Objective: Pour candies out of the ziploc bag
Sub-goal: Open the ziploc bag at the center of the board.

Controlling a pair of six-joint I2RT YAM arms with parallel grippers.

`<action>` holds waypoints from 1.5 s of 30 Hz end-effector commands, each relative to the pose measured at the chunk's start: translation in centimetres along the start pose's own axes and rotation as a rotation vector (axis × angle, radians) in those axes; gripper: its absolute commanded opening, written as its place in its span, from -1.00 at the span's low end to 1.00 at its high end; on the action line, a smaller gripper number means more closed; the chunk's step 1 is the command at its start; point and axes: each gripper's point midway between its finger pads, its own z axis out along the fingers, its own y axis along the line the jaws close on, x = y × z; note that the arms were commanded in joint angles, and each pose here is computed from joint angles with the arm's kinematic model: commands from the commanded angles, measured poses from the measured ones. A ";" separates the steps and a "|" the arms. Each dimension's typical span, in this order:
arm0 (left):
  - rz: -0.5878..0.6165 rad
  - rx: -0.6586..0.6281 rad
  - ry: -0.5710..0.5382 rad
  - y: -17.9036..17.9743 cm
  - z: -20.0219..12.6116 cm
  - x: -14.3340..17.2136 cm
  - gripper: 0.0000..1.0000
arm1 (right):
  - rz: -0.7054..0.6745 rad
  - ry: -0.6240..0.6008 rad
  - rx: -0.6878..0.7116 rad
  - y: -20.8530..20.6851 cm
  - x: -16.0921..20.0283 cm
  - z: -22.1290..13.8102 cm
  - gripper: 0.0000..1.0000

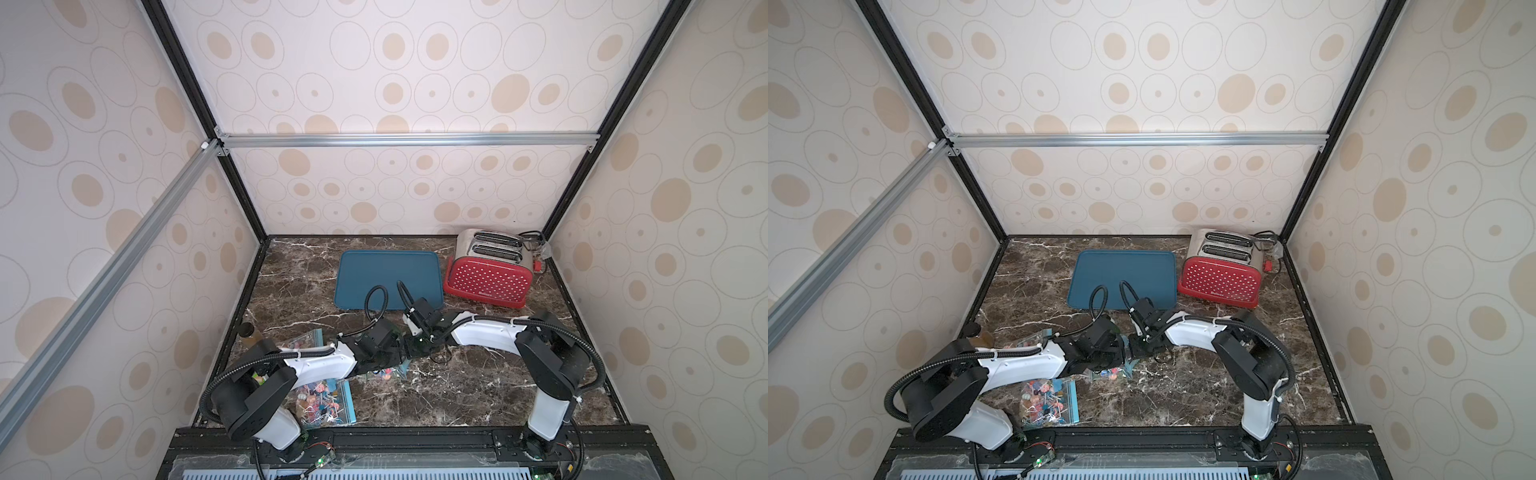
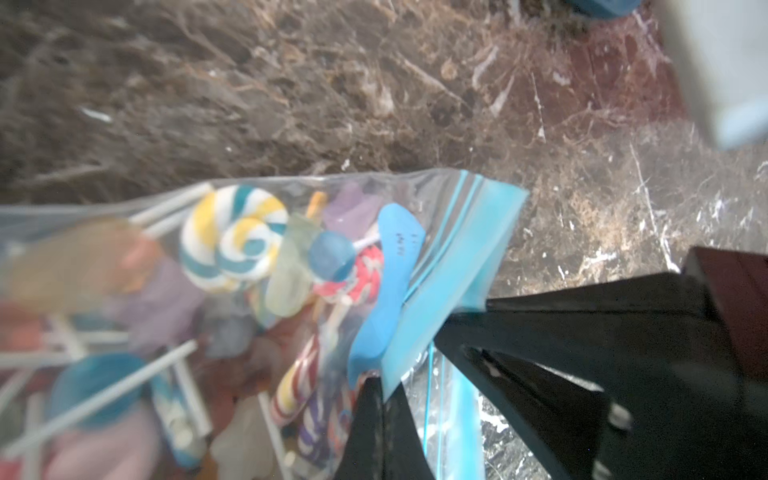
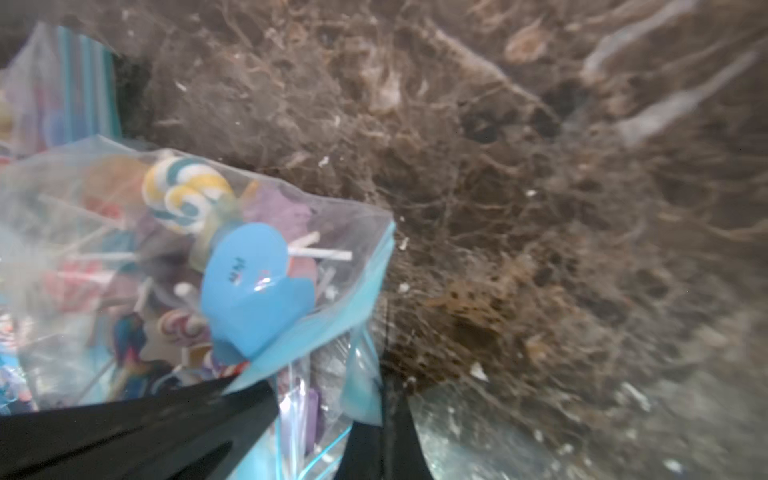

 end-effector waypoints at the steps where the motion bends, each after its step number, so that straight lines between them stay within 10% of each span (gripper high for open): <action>1: -0.030 -0.070 -0.043 1.1 -0.1 -0.7 -1.00 | 0.001 0.101 0.164 -3.3 2.8 0.6 -1.00; 31: 0.157 0.047 0.000 -4.9 -6.4 -2.5 -1.00 | -0.014 0.015 0.271 -4.8 2.6 -5.2 -1.00; 38: 0.215 0.131 0.056 -8.1 -5.3 -2.5 -1.00 | 0.006 -0.028 0.235 -3.7 1.8 -7.3 -0.31; 45: 0.250 0.175 0.086 -9.9 -4.6 -2.5 -1.00 | 0.080 -0.073 0.191 -4.2 1.8 -9.9 -0.20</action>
